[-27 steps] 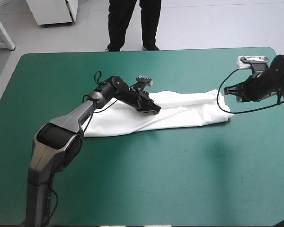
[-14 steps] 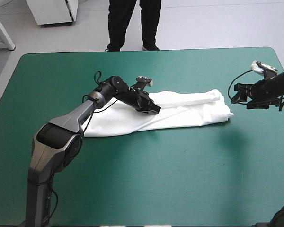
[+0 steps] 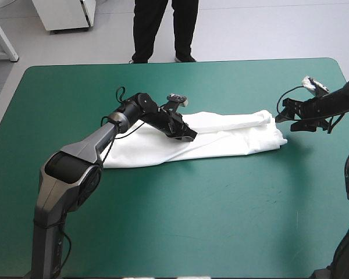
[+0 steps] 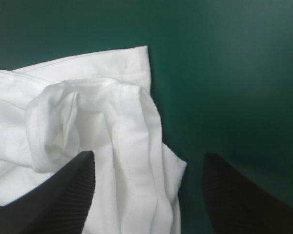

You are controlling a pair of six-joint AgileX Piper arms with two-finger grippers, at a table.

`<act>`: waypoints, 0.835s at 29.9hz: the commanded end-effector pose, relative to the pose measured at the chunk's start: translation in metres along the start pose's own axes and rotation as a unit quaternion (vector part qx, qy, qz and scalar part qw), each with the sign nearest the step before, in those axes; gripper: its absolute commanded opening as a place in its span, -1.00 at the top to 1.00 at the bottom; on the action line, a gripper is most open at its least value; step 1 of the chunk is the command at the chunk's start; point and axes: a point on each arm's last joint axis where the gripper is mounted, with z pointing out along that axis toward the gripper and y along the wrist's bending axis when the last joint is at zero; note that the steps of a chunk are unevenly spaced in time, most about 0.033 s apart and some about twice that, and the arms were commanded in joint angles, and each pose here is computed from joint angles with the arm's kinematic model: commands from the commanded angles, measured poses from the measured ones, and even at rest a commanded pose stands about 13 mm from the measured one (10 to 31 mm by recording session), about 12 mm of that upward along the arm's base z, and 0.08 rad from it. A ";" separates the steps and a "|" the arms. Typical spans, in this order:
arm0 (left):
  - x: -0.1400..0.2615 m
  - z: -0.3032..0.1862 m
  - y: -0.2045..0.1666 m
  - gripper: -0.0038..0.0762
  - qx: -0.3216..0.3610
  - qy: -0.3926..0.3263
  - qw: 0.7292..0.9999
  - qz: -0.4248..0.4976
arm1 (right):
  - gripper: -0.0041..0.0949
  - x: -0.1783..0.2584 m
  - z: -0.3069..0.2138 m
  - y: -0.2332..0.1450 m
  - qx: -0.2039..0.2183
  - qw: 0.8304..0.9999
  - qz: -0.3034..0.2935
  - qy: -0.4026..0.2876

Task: Fold the cloth

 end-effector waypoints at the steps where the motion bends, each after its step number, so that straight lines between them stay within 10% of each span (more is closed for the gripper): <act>1: -0.009 -0.022 -0.015 0.93 -0.004 -0.012 1.000 0.021 | -0.31 -0.005 -0.020 0.015 -0.020 0.999 -0.016 -0.033; 18: -0.009 -0.022 -0.013 0.93 -0.012 -0.011 1.000 0.027 | -0.28 0.002 0.053 0.050 -0.040 0.997 -0.051 0.053; 25: -0.009 -0.022 -0.013 0.93 -0.013 -0.010 1.000 0.026 | 0.97 0.002 0.056 0.049 -0.042 0.996 -0.057 0.055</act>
